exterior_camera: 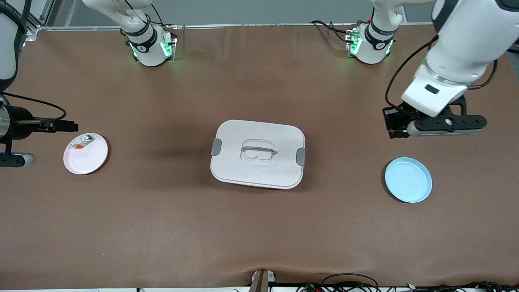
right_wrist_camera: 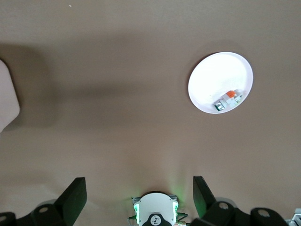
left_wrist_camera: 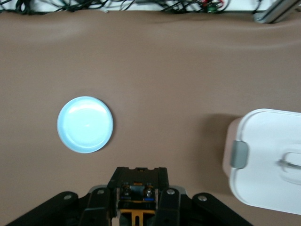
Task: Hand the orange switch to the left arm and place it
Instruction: 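Open the right gripper and withdraw while the left gripper pulls away, then carry the switch with the left gripper over the light blue plate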
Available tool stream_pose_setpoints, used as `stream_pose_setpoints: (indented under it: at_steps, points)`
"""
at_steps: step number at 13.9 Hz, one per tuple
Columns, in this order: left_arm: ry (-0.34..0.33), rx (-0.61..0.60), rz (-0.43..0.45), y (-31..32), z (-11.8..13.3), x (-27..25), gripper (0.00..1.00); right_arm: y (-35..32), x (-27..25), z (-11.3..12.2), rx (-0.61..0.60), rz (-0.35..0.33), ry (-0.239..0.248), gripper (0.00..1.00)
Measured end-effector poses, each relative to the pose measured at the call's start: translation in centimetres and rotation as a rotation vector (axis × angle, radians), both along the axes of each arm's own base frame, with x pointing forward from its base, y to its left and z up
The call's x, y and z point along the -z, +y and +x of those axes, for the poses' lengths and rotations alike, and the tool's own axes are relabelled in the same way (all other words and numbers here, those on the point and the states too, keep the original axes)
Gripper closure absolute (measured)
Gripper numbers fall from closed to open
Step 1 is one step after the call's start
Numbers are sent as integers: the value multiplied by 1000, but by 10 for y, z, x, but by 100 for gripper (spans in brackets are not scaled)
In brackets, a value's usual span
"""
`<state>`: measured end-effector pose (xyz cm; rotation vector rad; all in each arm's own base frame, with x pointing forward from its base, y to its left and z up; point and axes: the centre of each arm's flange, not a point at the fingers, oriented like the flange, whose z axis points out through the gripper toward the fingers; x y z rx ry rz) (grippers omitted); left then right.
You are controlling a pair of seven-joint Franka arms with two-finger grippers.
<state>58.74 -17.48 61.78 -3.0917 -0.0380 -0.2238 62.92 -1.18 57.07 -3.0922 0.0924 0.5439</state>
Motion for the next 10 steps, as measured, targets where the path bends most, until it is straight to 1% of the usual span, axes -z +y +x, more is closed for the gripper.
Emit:
stream_pose_setpoints:
  at_steps: [2, 6, 8, 10]
  points:
    - [23, -30, 10, 27, 5, 3, 67, -1, 0, 0, 0, -3, 0, 0]
    - [50, -123, 15, 83, 14, 9, 67, 1, -3, -1, -4, -3, -5, 0]
    - [70, -157, 19, 97, 15, 12, 67, 1, -11, -4, -4, -4, -14, 0]
    - [79, -236, 14, 109, 15, 15, 67, 1, -19, -8, -4, -8, -24, 0]
